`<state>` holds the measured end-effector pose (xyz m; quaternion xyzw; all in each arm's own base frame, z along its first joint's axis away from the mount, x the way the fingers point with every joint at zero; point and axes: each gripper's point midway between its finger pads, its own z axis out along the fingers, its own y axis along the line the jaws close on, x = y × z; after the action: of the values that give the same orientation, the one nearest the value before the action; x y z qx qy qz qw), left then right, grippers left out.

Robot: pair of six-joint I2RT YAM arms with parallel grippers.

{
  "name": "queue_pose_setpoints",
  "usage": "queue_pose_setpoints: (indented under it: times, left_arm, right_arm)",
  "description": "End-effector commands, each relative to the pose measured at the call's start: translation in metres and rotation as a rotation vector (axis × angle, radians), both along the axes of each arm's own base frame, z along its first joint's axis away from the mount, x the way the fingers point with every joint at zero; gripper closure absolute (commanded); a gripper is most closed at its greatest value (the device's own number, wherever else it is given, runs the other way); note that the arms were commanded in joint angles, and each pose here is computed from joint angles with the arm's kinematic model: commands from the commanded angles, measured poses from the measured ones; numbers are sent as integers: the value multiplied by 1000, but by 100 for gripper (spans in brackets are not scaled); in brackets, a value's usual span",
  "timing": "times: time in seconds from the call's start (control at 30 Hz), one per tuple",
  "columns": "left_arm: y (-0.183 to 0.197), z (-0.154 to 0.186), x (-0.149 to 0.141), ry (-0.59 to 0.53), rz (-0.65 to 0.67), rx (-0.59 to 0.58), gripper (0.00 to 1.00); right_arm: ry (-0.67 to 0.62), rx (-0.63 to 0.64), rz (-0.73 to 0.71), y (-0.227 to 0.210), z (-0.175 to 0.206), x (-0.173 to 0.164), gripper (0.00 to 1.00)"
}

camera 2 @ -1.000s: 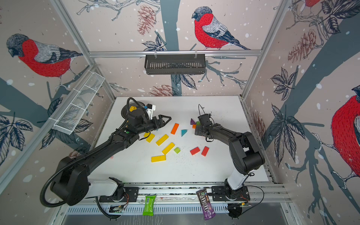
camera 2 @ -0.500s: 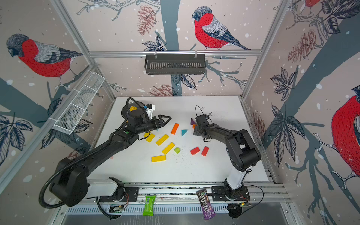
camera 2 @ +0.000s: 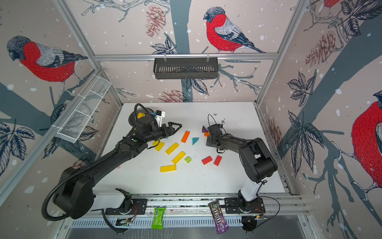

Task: Assemble a carrot with building blocks
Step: Assemble the building block at the center of the board.

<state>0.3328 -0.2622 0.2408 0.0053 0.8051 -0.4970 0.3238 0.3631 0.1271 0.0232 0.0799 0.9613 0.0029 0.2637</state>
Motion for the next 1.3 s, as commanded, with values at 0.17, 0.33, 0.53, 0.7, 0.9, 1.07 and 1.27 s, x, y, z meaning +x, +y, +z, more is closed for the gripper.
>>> queue_pose_setpoints:
  times: [0.17,0.33,0.53,0.7,0.9,1.07,1.27]
  left_arm:
    - [-3,10,1,-33,-10,-21,8]
    - [-2,10,2,-36,-6,-17,8]
    - [-2,10,2,-37,-5,-16,9]
    - [-2,10,2,-37,-7,-19,8]
    - [-3,9,2,-34,-9,-18,8]
    - [-3,9,2,-32,-11,-19,9]
    - [-4,6,2,-24,-14,-19,9]
  right_arm:
    - [-25,-21,53,16,7,1,11]
    - [-40,-16,79,33,11,8,11]
    - [-34,-25,74,38,7,18,10]
    - [-26,-20,75,40,5,23,9]
    - [-17,-22,79,42,1,26,8]
    - [-14,-33,74,39,-2,26,7]
    - [-13,-28,70,40,-4,28,5]
